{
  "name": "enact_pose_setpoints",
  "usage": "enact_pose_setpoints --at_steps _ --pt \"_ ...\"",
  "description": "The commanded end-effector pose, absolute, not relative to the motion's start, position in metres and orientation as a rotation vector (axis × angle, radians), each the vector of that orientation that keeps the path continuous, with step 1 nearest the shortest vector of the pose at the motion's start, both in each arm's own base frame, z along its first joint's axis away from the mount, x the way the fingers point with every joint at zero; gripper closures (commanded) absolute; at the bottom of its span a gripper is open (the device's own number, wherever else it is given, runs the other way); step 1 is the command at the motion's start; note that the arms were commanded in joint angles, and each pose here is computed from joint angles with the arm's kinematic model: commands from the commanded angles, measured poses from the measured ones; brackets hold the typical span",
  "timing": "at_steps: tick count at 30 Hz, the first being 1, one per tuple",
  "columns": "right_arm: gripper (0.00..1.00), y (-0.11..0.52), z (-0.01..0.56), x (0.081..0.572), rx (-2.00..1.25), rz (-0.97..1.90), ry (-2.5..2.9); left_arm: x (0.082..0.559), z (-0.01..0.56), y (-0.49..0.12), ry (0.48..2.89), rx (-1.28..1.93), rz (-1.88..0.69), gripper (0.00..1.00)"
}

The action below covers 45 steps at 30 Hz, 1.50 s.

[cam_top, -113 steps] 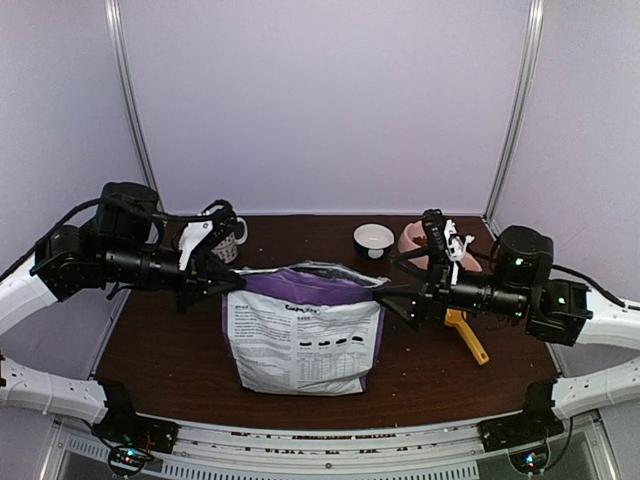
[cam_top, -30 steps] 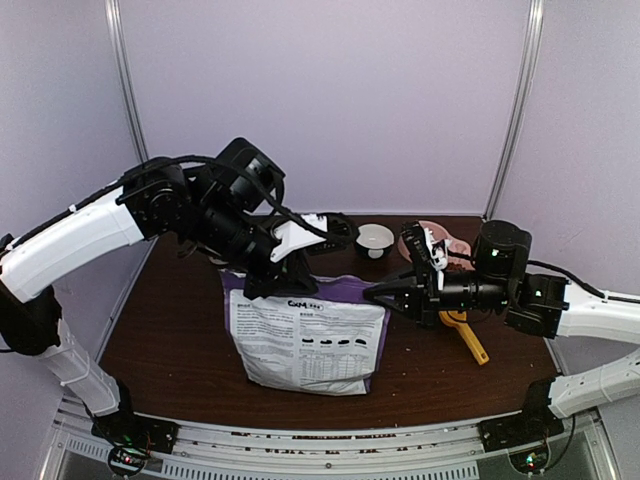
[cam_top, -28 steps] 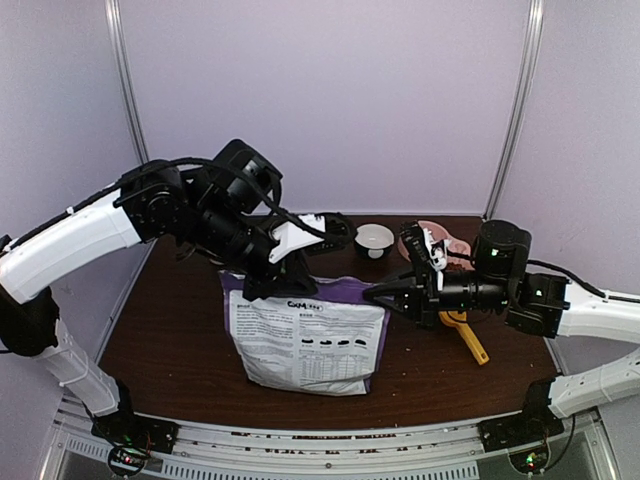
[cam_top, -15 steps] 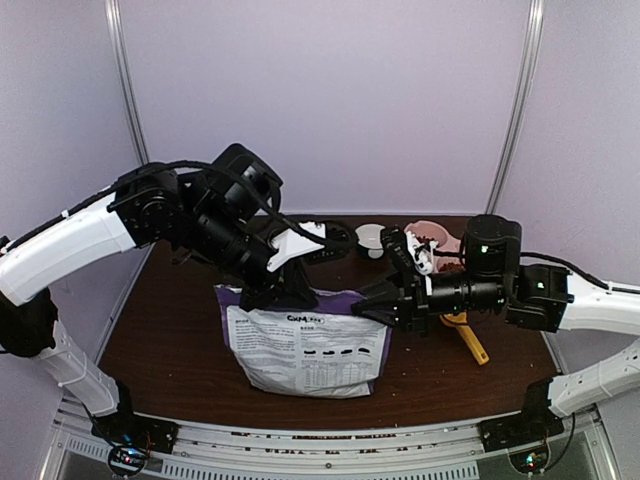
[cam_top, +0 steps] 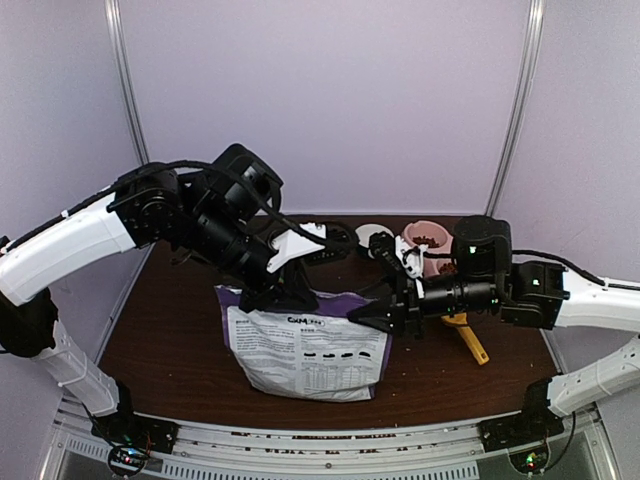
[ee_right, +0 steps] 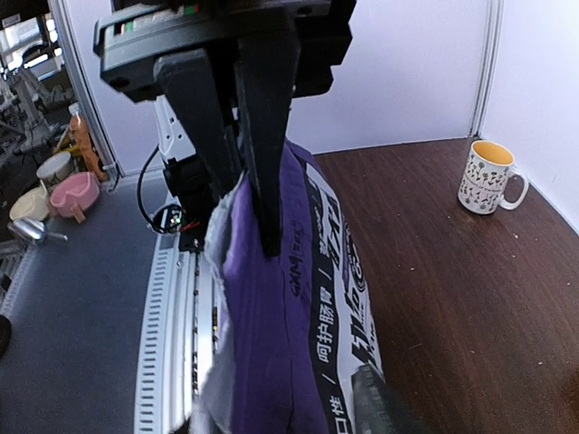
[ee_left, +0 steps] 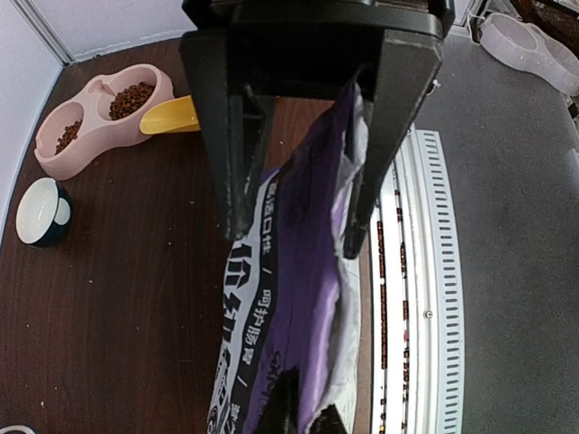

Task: Serve the pet food
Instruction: Pass from the left arm to the right, then press the seal on the pet food bag.

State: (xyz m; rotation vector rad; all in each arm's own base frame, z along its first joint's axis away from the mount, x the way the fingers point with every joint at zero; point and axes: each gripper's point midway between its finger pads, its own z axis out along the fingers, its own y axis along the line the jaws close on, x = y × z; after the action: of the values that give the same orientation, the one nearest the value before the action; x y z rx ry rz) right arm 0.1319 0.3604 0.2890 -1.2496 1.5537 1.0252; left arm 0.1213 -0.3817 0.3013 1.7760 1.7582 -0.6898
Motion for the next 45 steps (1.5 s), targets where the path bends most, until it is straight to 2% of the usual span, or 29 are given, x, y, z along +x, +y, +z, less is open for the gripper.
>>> enact_pose_setpoints --at_steps 1,2,3,5,9,13,16,17,21,30,33,39,40,42,45 --pt "0.81 0.365 0.314 0.138 -1.189 1.015 1.476 0.121 0.363 -0.397 1.568 1.658 -0.781 1.00" --pt "0.94 0.364 0.314 0.139 -1.180 1.007 1.473 0.122 0.362 -0.396 1.570 1.657 -0.769 1.00" --pt "1.00 0.362 0.315 0.140 -1.172 0.997 1.470 0.124 0.360 -0.394 1.576 1.654 -0.749 1.00" --pt "1.00 0.358 0.317 0.141 -1.148 0.982 1.459 0.130 0.353 -0.390 1.592 1.648 -0.690 1.00" --pt "1.00 0.346 0.320 0.140 -1.108 0.971 1.443 0.146 0.333 -0.376 1.641 1.634 -0.553 0.87" --pt "1.00 0.338 0.318 0.139 -1.091 0.967 1.447 0.158 0.318 -0.363 1.689 1.622 -0.493 0.84" --pt "1.00 0.335 0.318 0.138 -1.082 0.966 1.448 0.165 0.313 -0.356 1.709 1.609 -0.459 0.75" --pt "1.00 0.335 0.318 0.138 -1.078 0.966 1.447 0.166 0.312 -0.354 1.712 1.608 -0.451 0.77" --pt "1.00 0.334 0.318 0.139 -1.070 0.963 1.448 0.169 0.308 -0.353 1.720 1.610 -0.434 1.00" --pt "1.00 0.332 0.316 0.142 -1.046 0.955 1.455 0.177 0.304 -0.347 1.733 1.594 -0.370 1.00" --pt "1.00 0.330 0.315 0.142 -1.037 0.955 1.455 0.182 0.301 -0.340 1.749 1.576 -0.326 0.86" --pt "1.00 0.326 0.314 0.142 -1.019 0.955 1.459 0.189 0.302 -0.329 1.764 1.544 -0.294 0.84" --pt "1.00 0.326 0.313 0.142 -1.018 0.955 1.460 0.190 0.302 -0.328 1.764 1.541 -0.288 0.86" --pt "1.00 0.326 0.314 0.143 -1.015 0.954 1.458 0.191 0.301 -0.325 1.767 1.539 -0.279 1.00" --pt "1.00 0.326 0.316 0.143 -1.011 0.951 1.457 0.191 0.301 -0.322 1.765 1.529 -0.283 1.00"
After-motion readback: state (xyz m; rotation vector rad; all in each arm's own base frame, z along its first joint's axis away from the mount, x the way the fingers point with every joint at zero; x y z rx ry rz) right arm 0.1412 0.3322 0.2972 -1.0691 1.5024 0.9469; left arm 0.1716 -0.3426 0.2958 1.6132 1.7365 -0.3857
